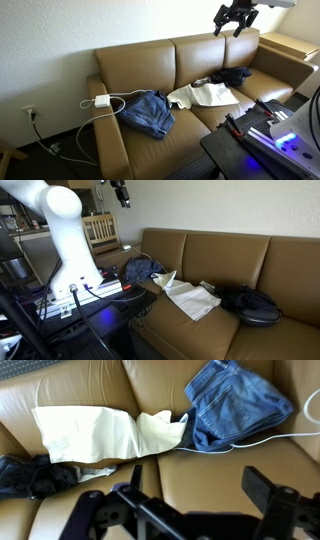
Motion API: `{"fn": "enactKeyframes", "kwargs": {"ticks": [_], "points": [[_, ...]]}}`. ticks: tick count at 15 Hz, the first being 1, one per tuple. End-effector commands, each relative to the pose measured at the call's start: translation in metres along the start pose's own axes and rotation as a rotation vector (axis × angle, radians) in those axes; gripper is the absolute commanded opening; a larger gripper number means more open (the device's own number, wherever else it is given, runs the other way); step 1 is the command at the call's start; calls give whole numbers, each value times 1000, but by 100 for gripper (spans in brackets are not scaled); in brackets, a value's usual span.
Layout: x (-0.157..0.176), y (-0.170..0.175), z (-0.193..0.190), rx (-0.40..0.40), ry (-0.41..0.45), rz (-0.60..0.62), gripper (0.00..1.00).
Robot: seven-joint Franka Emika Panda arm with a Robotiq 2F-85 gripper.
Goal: Pick the black cloth and put it on the left of the couch
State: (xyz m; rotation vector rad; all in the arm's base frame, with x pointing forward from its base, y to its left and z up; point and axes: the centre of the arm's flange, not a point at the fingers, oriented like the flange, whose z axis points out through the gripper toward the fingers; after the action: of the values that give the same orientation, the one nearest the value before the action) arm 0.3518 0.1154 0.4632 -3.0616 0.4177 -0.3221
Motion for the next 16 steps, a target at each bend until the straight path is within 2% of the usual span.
{"fn": "enactKeyframes", "kwargs": {"ticks": [1, 4, 7, 8, 9, 10, 13, 14, 16], "points": [[58, 55, 59, -83, 104, 159, 100], [104, 124, 81, -129, 173, 319, 100], [146, 196, 95, -173, 159, 501, 100], [165, 215, 90, -184, 117, 556, 100], [185, 226, 80, -171, 81, 608, 100], [132, 218, 83, -172, 138, 534, 100], [165, 237, 83, -179, 109, 588, 100], [167, 239, 94, -198, 146, 579, 100], [205, 257, 129, -245, 203, 726, 100]]}}
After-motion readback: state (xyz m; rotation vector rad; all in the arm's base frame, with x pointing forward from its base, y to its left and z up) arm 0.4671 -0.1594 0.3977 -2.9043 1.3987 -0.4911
